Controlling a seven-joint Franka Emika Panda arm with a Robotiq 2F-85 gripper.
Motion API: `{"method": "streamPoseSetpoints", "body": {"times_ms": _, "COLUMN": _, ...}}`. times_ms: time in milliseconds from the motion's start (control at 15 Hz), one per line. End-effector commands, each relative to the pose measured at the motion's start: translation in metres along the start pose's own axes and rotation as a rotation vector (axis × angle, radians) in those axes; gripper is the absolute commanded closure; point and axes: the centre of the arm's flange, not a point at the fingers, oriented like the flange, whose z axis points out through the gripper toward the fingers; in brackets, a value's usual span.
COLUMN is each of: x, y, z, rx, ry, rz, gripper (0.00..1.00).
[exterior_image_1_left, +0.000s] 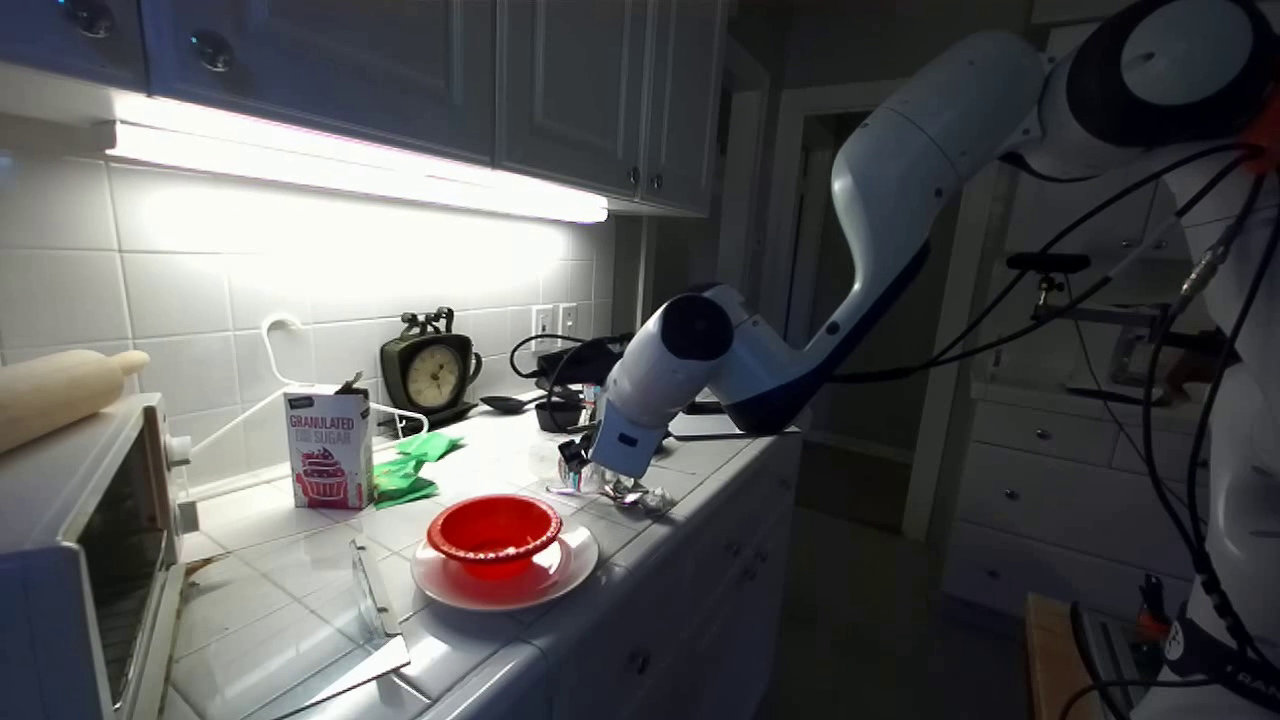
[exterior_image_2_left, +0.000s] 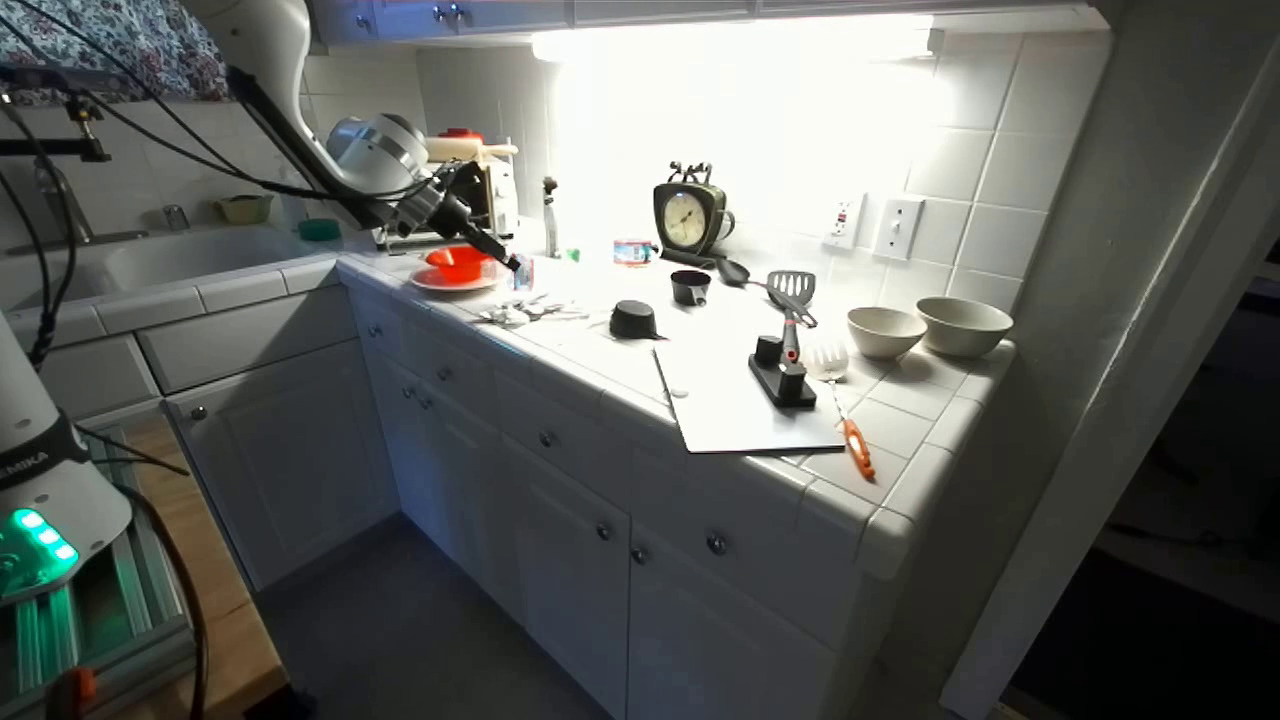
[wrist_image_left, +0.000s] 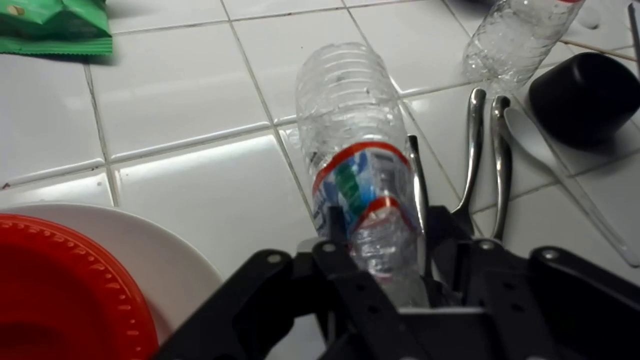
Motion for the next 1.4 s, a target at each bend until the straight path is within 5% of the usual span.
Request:
{"method": "streamPoseSetpoints", "body": {"times_ms": 0, "x": -0.014, "y": 0.001, "z": -0.003, "rx": -0.007, "ry": -0.009, "rz": 0.012, "gripper": 0.23}}
{"method": "streamPoseSetpoints", "body": {"times_ms": 267, "x": -0.023, "y": 0.003, "z": -0.006, "rx": -0.01, "ry": -0.022, "rz": 0.033, "gripper": 0.0}}
{"method": "streamPoseSetpoints", "body": {"times_ms": 1200, "x": -0.031, "y": 0.056, "z": -0.039, "rx": -0.143, "ry": 0.323, "rz": 0.327, "gripper": 0.0}}
{"method": "streamPoseSetpoints", "body": {"times_ms": 1333, "x": -0.029, "y": 0.059, "z": -0.04, "rx": -0.151, "ry": 0.344, "rz": 0.332, "gripper": 0.26}}
